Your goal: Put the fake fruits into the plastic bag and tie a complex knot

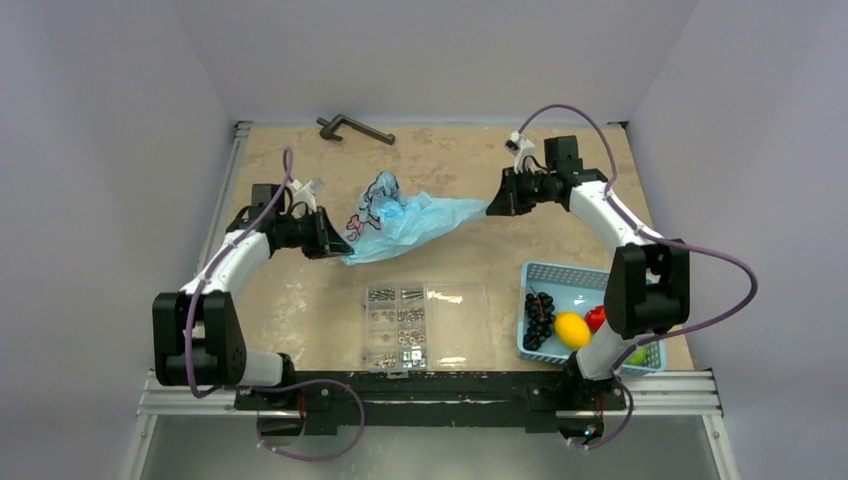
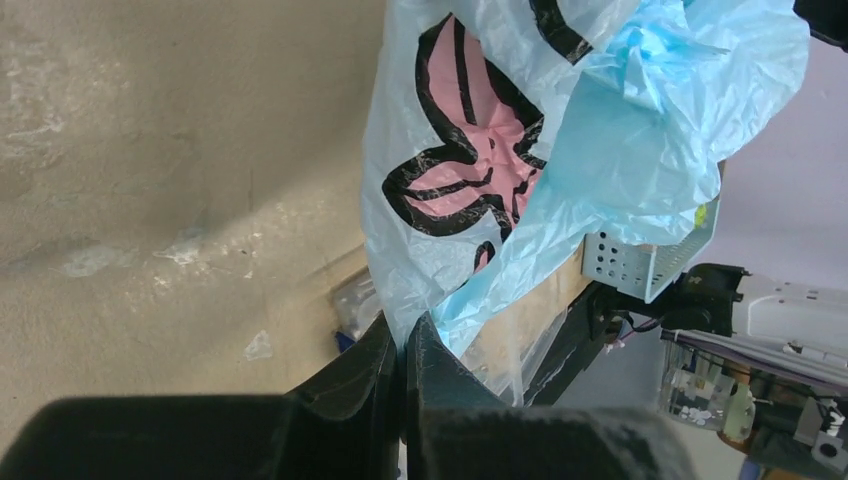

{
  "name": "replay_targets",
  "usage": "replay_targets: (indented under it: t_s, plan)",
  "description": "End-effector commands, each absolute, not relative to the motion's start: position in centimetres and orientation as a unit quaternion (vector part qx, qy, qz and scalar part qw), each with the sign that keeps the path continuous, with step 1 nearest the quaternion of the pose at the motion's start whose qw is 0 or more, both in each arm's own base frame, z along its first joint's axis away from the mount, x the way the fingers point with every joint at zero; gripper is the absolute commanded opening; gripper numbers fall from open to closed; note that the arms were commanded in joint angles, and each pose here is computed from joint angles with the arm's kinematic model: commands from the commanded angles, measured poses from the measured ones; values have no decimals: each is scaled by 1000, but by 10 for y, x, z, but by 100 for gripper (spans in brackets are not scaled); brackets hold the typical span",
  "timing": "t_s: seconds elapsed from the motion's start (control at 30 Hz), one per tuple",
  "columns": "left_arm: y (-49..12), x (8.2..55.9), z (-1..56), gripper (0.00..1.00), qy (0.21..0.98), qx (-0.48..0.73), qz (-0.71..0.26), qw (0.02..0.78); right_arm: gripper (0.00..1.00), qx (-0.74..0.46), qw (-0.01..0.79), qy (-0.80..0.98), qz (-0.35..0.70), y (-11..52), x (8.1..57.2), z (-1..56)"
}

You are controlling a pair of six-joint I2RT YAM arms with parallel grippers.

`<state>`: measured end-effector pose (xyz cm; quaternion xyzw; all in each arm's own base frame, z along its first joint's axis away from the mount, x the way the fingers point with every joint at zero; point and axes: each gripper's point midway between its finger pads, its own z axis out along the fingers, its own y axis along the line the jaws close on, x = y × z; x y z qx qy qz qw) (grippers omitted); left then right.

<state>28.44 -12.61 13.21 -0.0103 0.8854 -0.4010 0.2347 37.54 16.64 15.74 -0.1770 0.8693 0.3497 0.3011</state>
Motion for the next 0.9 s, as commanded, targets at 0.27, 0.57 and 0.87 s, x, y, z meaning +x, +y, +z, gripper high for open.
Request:
replay_targets:
  t_s: [0.27,0.57,0.87]
  plan:
    - [-138,297,94,0,924,42,-339,173,98,-347,326,838,265,182,386,153]
    - [-143,300,94,0,926,50,-336,167,99,-471,368,750,284,322,358,174]
    - [-145,299,95,0,926,56,-334,168,98,-495,321,755,287,367,330,118]
